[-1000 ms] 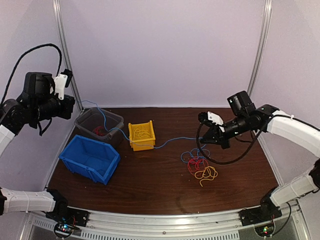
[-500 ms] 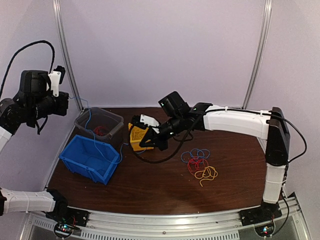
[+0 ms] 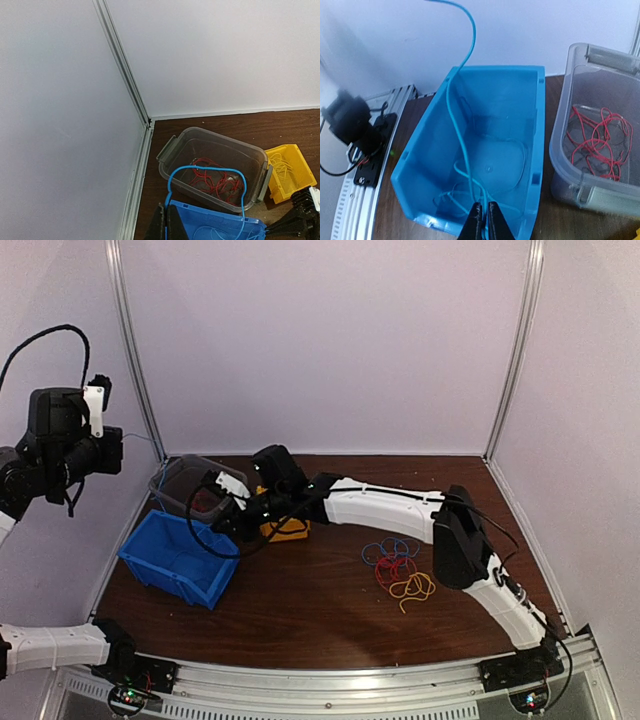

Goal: Untangle the cables

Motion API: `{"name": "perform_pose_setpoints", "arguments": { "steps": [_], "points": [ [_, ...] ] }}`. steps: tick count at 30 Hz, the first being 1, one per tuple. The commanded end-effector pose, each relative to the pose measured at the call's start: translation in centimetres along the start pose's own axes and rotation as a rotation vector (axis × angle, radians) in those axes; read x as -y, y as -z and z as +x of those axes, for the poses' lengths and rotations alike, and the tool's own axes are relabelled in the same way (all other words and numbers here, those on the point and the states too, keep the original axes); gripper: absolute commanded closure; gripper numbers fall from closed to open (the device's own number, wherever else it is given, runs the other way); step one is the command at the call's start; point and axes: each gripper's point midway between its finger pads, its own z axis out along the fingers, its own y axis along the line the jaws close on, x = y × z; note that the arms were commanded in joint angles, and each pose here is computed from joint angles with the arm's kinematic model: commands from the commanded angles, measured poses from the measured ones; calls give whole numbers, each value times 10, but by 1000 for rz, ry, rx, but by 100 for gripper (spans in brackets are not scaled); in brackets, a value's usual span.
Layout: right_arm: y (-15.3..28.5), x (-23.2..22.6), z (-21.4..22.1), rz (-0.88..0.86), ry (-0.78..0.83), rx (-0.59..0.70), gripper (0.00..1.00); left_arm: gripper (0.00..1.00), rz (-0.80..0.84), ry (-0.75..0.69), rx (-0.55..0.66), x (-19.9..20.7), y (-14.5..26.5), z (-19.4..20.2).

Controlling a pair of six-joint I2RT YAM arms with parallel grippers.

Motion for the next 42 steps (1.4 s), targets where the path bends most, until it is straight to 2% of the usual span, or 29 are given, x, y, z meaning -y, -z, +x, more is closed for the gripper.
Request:
{"name": "perform_pose_setpoints", "arguments": {
  "steps": [1, 3, 8, 10, 14, 17, 27, 33, 38, 42],
  "points": [
    [-14, 9, -41, 37, -42, 168, 93, 100, -57, 16, 9, -9, -3, 3],
    [-23, 2, -38, 23, -31, 170, 90, 100, -77, 16, 14, -12, -3, 5],
    [-40, -28, -15, -59, -22, 100, 58, 100, -118, -18, 0, -15, -9, 17],
    [-36, -32, -11, -78, -7, 78, 52, 100, -126, -39, -15, -14, -13, 24],
    [-11, -26, -3, -64, -14, 29, 48, 100, -128, -83, -47, -9, -20, 37],
    [24, -17, -2, -36, -15, 11, 45, 100, -99, -117, -92, 1, -29, 54],
    [167, -13, 3, 97, 62, -33, 40, 100, 152, 30, -134, 43, -28, 99],
    [254, 6, 25, 242, -6, -26, 38, 100, 136, -22, -232, 56, -48, 117],
    [325, 27, 37, 389, -51, 5, 37, 100, 168, 134, -297, 71, -50, 104],
    [360, 34, 41, 462, -61, 39, 36, 100, 146, 293, -411, 71, -43, 134]
  ]
}}
